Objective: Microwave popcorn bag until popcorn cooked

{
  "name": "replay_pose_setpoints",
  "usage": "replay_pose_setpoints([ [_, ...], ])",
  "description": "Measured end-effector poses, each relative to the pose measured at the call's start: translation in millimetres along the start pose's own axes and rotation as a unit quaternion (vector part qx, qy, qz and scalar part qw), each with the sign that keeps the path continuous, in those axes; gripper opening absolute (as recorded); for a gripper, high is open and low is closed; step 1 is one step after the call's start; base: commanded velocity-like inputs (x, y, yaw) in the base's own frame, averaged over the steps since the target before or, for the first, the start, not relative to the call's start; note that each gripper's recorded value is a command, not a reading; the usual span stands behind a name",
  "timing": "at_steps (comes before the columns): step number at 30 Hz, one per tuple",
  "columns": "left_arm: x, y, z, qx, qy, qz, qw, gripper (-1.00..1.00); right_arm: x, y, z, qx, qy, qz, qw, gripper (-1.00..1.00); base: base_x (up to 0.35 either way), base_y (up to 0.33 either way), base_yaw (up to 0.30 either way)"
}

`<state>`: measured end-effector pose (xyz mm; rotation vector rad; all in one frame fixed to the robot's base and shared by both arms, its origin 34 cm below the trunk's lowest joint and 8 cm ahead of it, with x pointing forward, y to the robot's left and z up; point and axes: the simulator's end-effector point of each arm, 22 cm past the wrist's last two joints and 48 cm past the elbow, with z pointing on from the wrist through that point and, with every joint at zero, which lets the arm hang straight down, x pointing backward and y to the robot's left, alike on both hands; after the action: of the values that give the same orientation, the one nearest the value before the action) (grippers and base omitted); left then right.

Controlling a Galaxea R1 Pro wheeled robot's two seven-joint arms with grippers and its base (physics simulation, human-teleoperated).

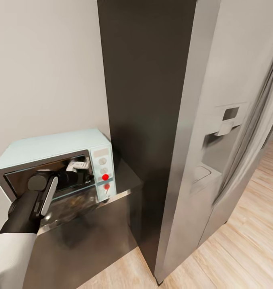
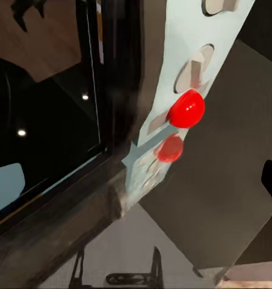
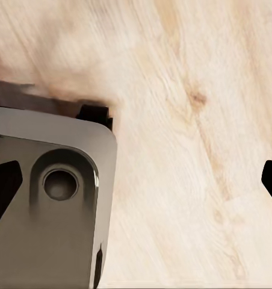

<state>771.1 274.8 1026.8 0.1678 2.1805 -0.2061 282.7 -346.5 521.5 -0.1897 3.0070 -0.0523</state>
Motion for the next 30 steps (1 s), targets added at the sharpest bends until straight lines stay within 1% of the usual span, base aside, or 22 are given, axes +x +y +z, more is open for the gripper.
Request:
replay_pose_setpoints([
  [5,-0.3,-1.3,-0.2,0.001,0.0,0.0,1.0,1.0,0.0,0.2,0.1,0.0,0.0,0.0,1.0,1.0,-0.335,0.0,0.0],
  [8,-0.4,-7.6,1.1,0.007,0.0,-0.003,1.0,1.0,-0.1,0.2,0.1,0.0,0.0,0.0,1.0,1.0,-0.345,0.0,0.0],
  [10,-0.8,-18.3,3.3,0.017,-0.001,-0.006,0.9998,1.0,-0.5,0.1,0.1,0.0,0.0,0.0,1.0,1.0,-0.347,0.0,0.0],
  [11,-1.2,-36.7,7.2,0.033,-0.002,-0.012,0.9994,1.0,-0.1,0.1,0.1,0.001,0.0,0.0,1.0,1.0,-0.347,0.0,0.0],
  [12,-1.5,-46.9,9.4,0.041,-0.003,-0.015,0.999,1.0,0.1,0.1,0.1,0.001,0.001,0.001,1.0,1.0,-0.347,0.0,0.0],
  [15,-1.2,-64.4,13.2,0.056,-0.003,-0.021,0.9982,1.0,0.4,0.1,0.1,0.001,0.001,0.001,1.0,1.0,-0.347,0.0,0.0],
  [26,5.8,-73.1,18.3,0.063,0.002,-0.026,0.9977,1.0,0.7,0.6,0.1,0.0,0.002,0.001,1.0,1.0,-0.347,0.0,0.0],
  [28,20.8,-71.7,27.2,0.062,0.021,-0.033,0.9973,1.0,0.9,0.4,0.1,0.0,0.002,0.001,1.0,1.0,-0.347,0.0,0.0],
  [29,42.7,-70.4,39.6,0.064,0.048,-0.042,0.9959,1.0,1.1,0.5,0.2,0.0,0.003,0.002,1.0,1.0,-0.347,0.0,0.0],
  [30,76.7,-72.2,59.8,0.07,0.08,-0.058,0.9926,1.0,0.7,0.9,0.2,0.0,0.002,0.001,1.0,1.0,-0.347,-0.018,0.0],
])
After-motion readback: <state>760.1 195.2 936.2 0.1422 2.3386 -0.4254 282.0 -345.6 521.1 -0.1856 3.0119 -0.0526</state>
